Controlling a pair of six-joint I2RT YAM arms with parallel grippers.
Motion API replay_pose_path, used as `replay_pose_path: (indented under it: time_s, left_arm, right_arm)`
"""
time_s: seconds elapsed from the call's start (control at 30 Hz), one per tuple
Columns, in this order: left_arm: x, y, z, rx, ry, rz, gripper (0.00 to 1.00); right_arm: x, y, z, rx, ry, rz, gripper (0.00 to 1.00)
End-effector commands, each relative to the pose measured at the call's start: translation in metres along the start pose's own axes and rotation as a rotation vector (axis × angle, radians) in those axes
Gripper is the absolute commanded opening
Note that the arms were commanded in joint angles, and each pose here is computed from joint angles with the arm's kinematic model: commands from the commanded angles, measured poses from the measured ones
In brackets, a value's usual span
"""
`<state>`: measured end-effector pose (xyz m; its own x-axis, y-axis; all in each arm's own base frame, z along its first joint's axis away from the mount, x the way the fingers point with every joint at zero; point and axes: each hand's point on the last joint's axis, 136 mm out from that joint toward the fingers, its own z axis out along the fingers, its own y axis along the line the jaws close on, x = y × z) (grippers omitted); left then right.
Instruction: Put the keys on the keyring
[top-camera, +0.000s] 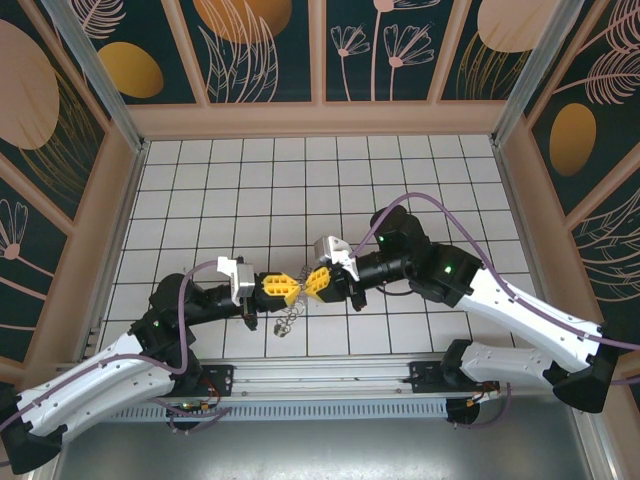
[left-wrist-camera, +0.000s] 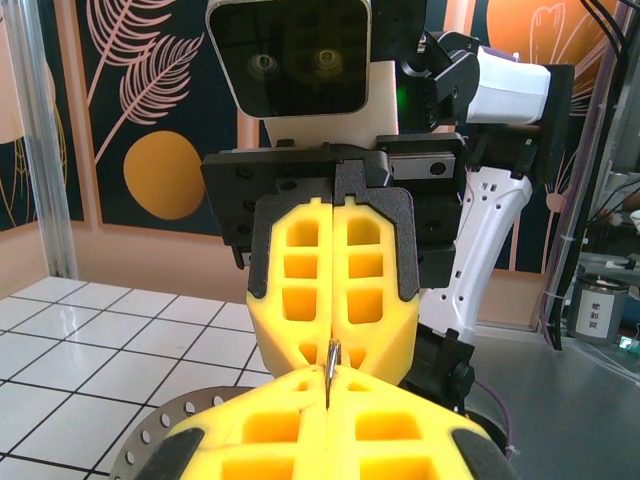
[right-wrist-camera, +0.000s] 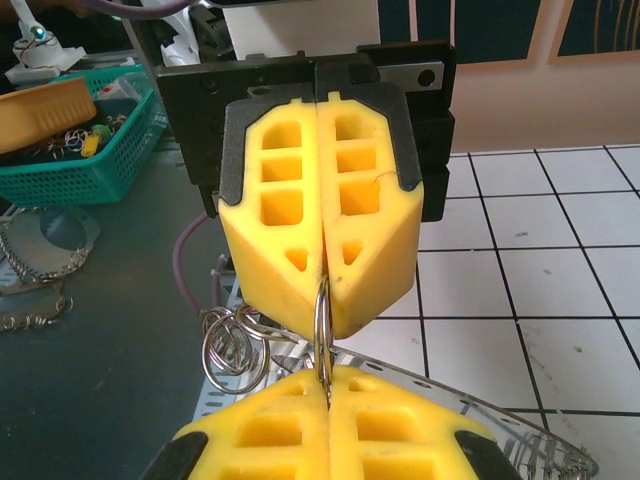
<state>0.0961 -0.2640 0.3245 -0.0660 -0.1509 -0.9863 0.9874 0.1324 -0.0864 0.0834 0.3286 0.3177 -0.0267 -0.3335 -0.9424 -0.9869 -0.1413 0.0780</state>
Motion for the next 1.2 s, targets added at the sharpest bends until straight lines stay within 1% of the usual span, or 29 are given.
replay_pose_path:
  time_s: [0.0, 0.1, 0.17, 0.3, 0.37, 0.43, 0.47, 0.63, 0.7, 0.73, 0.8, 0.87, 0.97, 1.07, 1.13, 1.17]
  left_arm:
    - [-0.009, -0.006, 0.0, 0.027, -0.019, 0.011, 0.0]
    - [-0.008, -0.005, -0.001, 0.022, -0.017, 0.011, 0.0]
    - [-0.008, -0.005, -0.001, 0.021, -0.02, 0.013, 0.0]
    - [-0.008, -0.006, 0.0, 0.028, -0.018, 0.012, 0.0]
    - [-0.008, -0.005, 0.001, 0.026, -0.017, 0.011, 0.0]
    - [-0.009, -0.006, 0.001, 0.027, -0.017, 0.012, 0.0]
    - [-0.009, -0.006, 0.0, 0.025, -0.016, 0.011, 0.0]
    - [-0.009, -0.003, 0.001, 0.006, 0.008, 0.009, 0.0]
    - [-0.002, 0.003, 0.003, -0.023, 0.068, -0.005, 0.0]
    - [0.002, 0.006, 0.005, -0.037, 0.102, -0.014, 0.02]
    - [0.015, 0.014, 0.008, -0.07, 0.202, -0.033, 0.13]
    - [0.022, 0.018, 0.01, -0.087, 0.271, -0.042, 0.16]
    - [0.031, 0.021, 0.013, -0.09, 0.349, -0.047, 0.19]
    - [0.039, 0.021, 0.015, -0.074, 0.404, -0.052, 0.19]
    - [0.042, 0.021, 0.016, -0.069, 0.425, -0.055, 0.12]
    - [0.043, 0.021, 0.016, -0.067, 0.428, -0.054, 0.07]
  right_arm:
    - [-0.012, -0.005, -0.004, 0.034, -0.057, -0.035, 0.02]
    - [-0.012, -0.007, -0.004, 0.042, -0.064, -0.03, 0.12]
    - [-0.014, -0.007, -0.004, 0.041, -0.071, -0.029, 0.14]
    - [-0.016, -0.01, -0.005, 0.059, -0.088, -0.026, 0.14]
    - [-0.016, -0.01, -0.004, 0.057, -0.091, -0.026, 0.11]
    - [-0.014, -0.01, -0.003, 0.054, -0.088, -0.026, 0.03]
    - [-0.014, -0.01, -0.004, 0.056, -0.086, -0.028, 0.0]
    - [-0.009, -0.013, -0.006, 0.079, -0.045, -0.027, 0.0]
    - [-0.006, -0.016, -0.006, 0.094, -0.006, -0.026, 0.0]
    - [-0.005, -0.018, -0.006, 0.104, 0.012, -0.027, 0.0]
    - [0.0, -0.021, -0.005, 0.117, 0.059, -0.025, 0.0]
    - [0.003, -0.023, -0.004, 0.121, 0.094, -0.032, 0.0]
    - [0.008, -0.027, 0.0, 0.122, 0.146, -0.038, 0.0]
    - [0.01, -0.028, 0.004, 0.114, 0.182, -0.046, 0.0]
    - [0.01, -0.028, 0.007, 0.112, 0.193, -0.055, 0.0]
    - [0.01, -0.027, 0.008, 0.109, 0.195, -0.057, 0.0]
